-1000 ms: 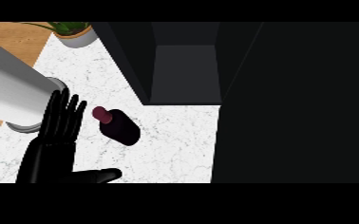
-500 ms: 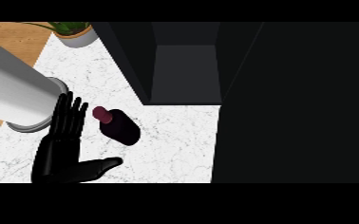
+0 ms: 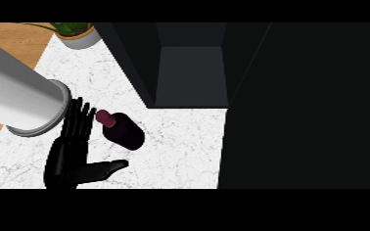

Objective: Pick up the wine, place it into the cabinet and close the cabinet

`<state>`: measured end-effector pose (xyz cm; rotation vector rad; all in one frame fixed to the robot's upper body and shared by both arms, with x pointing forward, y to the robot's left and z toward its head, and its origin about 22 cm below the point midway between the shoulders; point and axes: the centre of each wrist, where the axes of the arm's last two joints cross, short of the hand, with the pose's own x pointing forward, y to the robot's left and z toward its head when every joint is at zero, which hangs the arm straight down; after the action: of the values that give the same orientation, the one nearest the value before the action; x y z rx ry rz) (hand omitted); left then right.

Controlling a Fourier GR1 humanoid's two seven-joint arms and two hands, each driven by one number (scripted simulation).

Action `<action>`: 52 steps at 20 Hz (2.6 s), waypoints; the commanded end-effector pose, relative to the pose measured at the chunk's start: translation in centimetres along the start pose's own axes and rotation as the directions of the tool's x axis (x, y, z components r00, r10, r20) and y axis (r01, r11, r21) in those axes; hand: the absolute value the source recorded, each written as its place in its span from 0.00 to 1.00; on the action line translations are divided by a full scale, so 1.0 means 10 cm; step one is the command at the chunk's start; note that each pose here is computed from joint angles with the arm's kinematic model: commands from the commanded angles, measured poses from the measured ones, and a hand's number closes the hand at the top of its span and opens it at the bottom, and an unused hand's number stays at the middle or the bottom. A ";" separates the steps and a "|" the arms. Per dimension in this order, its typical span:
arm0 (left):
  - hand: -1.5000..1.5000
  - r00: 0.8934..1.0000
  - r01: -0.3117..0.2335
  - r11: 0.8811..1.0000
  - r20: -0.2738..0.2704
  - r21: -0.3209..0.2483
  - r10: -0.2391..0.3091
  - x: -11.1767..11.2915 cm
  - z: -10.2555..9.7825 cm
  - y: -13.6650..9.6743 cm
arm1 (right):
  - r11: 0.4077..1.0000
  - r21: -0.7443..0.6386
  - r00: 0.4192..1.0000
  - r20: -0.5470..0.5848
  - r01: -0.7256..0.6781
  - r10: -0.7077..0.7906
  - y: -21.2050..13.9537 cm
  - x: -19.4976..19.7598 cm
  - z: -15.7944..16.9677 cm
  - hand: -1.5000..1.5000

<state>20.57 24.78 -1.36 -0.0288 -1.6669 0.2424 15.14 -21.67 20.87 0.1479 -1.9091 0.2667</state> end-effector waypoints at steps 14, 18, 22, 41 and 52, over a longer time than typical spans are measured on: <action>0.00 0.999 -0.031 0.999 -0.028 -0.030 0.030 -0.55 0.04 0.08 | 0.998 0.046 0.997 0.048 0.051 -0.053 0.02 0.12 0.15 0.00; 0.00 0.999 -0.041 0.999 -0.020 -0.025 0.041 -0.68 -0.15 -0.07 | 0.998 0.038 0.997 0.048 0.056 -0.058 0.07 0.16 0.25 0.00; 0.00 0.999 -0.016 1.000 -0.033 -0.025 0.015 -0.74 -0.12 0.11 | 0.998 0.046 0.997 0.053 0.052 -0.055 0.10 0.20 0.28 0.00; 0.00 0.992 -0.121 0.992 -0.050 -0.029 0.119 -1.17 -0.02 0.17 | 0.998 0.049 0.998 0.050 0.033 -0.035 0.04 0.11 0.10 0.00; 1.00 0.997 -0.080 0.976 -0.015 -0.204 0.078 -1.20 -0.20 0.04 | 0.997 0.033 0.997 0.037 0.065 -0.066 0.10 0.23 0.29 0.00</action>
<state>24.65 22.91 -12.06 -0.2546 -1.6641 0.1887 15.22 -21.29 20.86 0.1755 -1.8851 0.2744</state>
